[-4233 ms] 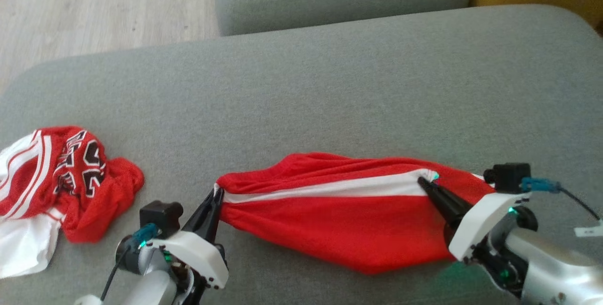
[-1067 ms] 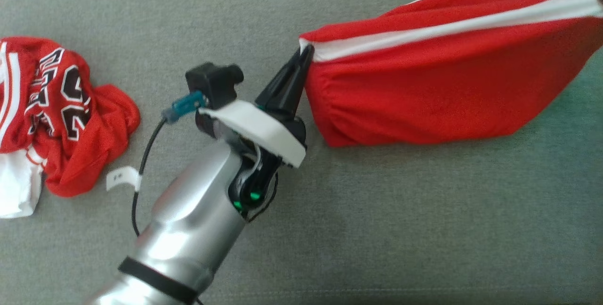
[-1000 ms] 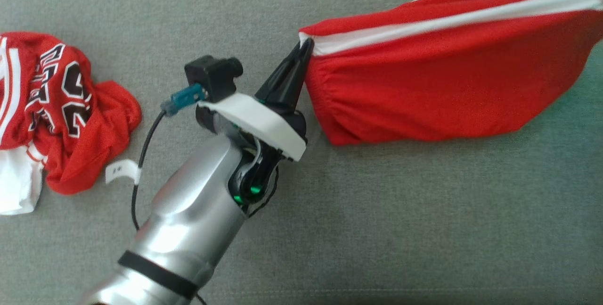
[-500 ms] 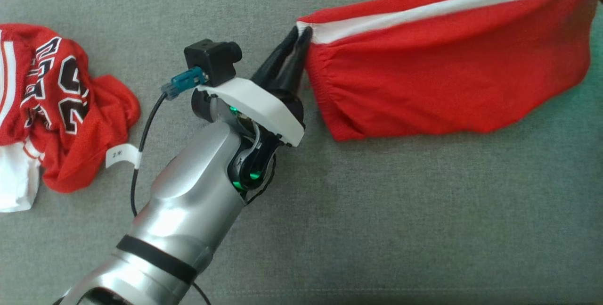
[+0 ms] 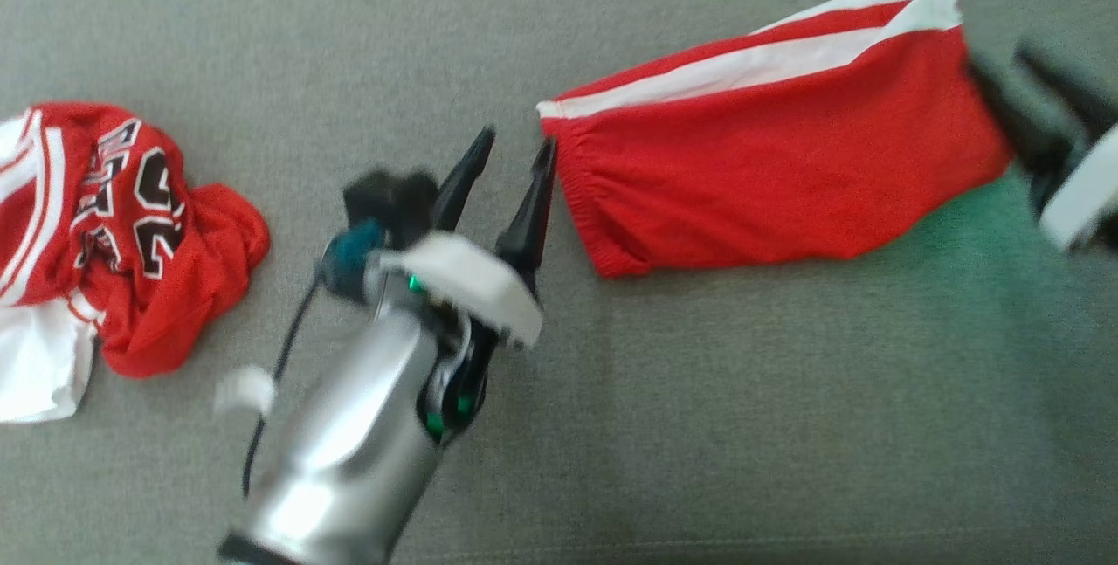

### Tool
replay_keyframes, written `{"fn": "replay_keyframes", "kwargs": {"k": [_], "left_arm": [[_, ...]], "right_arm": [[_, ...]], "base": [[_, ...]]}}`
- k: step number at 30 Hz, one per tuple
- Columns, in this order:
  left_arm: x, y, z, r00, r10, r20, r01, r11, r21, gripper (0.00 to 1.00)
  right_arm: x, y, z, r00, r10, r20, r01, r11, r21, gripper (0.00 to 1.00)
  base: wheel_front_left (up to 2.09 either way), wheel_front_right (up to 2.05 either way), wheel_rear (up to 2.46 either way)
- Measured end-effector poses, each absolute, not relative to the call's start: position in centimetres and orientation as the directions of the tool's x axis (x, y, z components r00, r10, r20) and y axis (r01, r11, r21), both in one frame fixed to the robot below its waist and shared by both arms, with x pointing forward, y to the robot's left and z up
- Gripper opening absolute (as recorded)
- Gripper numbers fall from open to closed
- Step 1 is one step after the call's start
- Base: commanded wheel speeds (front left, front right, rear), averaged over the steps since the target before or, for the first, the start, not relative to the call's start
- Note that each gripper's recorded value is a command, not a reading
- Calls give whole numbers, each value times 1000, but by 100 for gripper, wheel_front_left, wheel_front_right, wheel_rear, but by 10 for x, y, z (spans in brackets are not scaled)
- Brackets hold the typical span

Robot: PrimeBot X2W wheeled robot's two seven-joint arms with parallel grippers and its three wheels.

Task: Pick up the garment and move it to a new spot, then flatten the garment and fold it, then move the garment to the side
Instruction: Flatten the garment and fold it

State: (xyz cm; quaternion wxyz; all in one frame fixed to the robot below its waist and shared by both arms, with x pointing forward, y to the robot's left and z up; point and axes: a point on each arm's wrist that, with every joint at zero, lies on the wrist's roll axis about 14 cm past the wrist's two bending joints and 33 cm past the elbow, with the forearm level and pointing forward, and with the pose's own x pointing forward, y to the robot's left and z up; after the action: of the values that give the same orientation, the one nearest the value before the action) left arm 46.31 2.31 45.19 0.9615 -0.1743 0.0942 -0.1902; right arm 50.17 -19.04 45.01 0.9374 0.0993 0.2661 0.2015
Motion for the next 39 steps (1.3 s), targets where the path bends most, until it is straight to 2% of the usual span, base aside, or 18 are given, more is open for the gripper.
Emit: {"fn": "replay_keyframes", "kwargs": {"k": [4,7,10,15,19,29,30,31,32,33,39], "left_arm": [[440,30,463,931,-358,-76,317,892,-322,100],[423,41,470,945,-323,-47,293,903,-313,100],[410,58,467,962,-266,-55,237,922,-307,100],[392,80,462,978,-196,-73,167,943,-289,100],[386,89,463,984,-163,-75,135,949,-284,100],[380,103,457,989,-110,-102,79,959,-271,100],[379,103,456,988,-110,-106,78,959,-271,100],[379,102,454,987,-112,-111,78,959,-271,100],[378,102,453,987,-114,-116,79,960,-270,100],[378,101,452,986,-115,-118,80,960,-270,100],[378,99,451,985,-126,-119,93,963,-254,100]], "right_arm": [[470,-205,434,770,394,-501,-280,915,290,100],[465,-216,433,790,356,-499,-246,930,274,100],[472,-228,426,811,305,-500,-202,947,251,100],[486,-224,403,798,272,-538,-162,956,243,100],[508,-235,391,797,203,-568,-118,976,182,100],[519,-221,354,717,177,-674,-128,984,121,100],[522,-221,354,717,175,-675,-127,985,120,84],[524,-220,355,716,175,-676,-126,985,122,47],[524,-217,356,714,179,-677,-121,984,132,30],[524,-215,356,712,182,-678,-117,983,142,0],[516,-219,363,730,177,-660,-101,983,152,0]], "base": [[0,0,0],[0,0,0],[0,0,0],[0,0,0],[0,0,0],[0,0,0],[0,0,0],[0,0,0],[0,0,0],[0,0,0],[0,0,0]]}}
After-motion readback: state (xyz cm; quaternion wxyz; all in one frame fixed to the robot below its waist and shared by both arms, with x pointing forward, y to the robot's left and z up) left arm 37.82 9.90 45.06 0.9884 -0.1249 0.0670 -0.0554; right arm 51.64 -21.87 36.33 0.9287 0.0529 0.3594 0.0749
